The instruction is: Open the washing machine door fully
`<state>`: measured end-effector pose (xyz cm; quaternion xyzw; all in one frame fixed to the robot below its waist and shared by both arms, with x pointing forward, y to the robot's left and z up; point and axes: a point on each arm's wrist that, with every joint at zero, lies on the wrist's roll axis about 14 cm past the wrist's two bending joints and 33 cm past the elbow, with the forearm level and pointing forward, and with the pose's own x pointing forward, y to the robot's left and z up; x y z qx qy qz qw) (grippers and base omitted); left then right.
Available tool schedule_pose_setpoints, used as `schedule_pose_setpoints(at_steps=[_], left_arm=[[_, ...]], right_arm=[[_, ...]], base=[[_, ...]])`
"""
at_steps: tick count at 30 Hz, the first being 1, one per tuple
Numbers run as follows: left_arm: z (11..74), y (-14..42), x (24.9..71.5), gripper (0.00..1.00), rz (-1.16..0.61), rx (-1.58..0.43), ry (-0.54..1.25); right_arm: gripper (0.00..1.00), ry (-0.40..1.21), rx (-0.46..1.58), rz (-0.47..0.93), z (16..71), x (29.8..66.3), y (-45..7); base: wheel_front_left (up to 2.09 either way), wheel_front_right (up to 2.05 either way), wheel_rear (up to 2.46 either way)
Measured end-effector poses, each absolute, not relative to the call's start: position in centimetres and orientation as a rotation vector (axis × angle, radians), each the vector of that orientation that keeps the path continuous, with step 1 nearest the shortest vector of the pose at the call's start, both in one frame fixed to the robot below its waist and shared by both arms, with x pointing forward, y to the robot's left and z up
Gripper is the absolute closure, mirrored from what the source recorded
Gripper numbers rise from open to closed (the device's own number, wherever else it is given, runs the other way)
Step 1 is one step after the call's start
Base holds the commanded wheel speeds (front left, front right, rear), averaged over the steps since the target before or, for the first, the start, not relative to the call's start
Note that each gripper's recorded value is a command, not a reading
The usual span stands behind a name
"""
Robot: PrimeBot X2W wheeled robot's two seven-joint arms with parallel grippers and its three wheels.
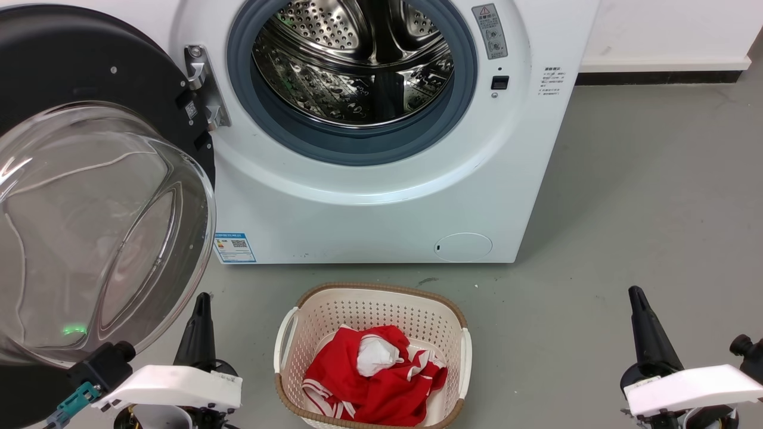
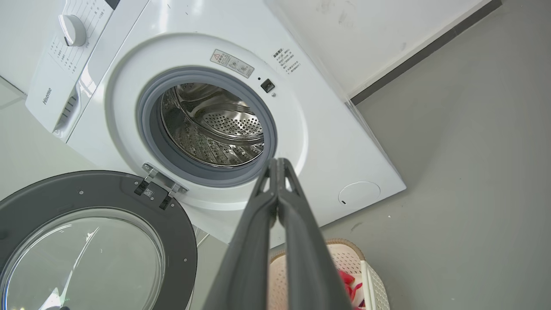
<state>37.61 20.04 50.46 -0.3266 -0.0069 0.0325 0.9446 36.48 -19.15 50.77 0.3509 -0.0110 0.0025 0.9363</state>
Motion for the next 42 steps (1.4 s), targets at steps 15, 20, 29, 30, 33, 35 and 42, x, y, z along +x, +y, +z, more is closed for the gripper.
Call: schedule_pose_setpoints(at_steps=[15, 20, 29, 30, 33, 35, 42], left_arm=[[50.1, 20.2, 37.9, 1.0, 0.072, -0.873, 0.008], [49.9, 20.2, 37.9, 1.0, 0.072, -0.934, 0.017], [50.0, 20.1, 38.2, 1.0, 0.064, -1.04, 0.02], [49.9, 20.1, 38.2, 1.0, 0.065, -1.051, 0.021], [49.8, 20.1, 38.2, 1.0, 0.064, -1.083, 0.025], [49.9, 20.0, 38.2, 1.0, 0.059, -1.106, 0.024], [49.8, 20.1, 38.2, 1.0, 0.058, -1.178, 0.029]], right_arm=[[1.0, -0.005, 0.909, -0.009, 50.4, 36.9, -19.4], [1.0, -0.006, 0.968, -0.007, 50.6, 37.2, -19.5], [1.0, 0.004, 1.069, -0.016, 50.3, 37.4, -19.6], [1.0, 0.005, 1.078, -0.015, 50.3, 37.4, -19.6], [1.0, 0.001, 1.109, -0.014, 50.4, 37.6, -19.6], [1.0, 0.004, 1.13, -0.014, 50.4, 37.7, -19.6], [1.0, 0.009, 1.198, -0.019, 50.2, 37.7, -19.7]], base=[[0.0, 0.0, 0.0], [0.0, 0.0, 0.0], [0.0, 0.0, 0.0], [0.0, 0.0, 0.0], [0.0, 0.0, 0.0], [0.0, 0.0, 0.0], [0.0, 0.0, 0.0]])
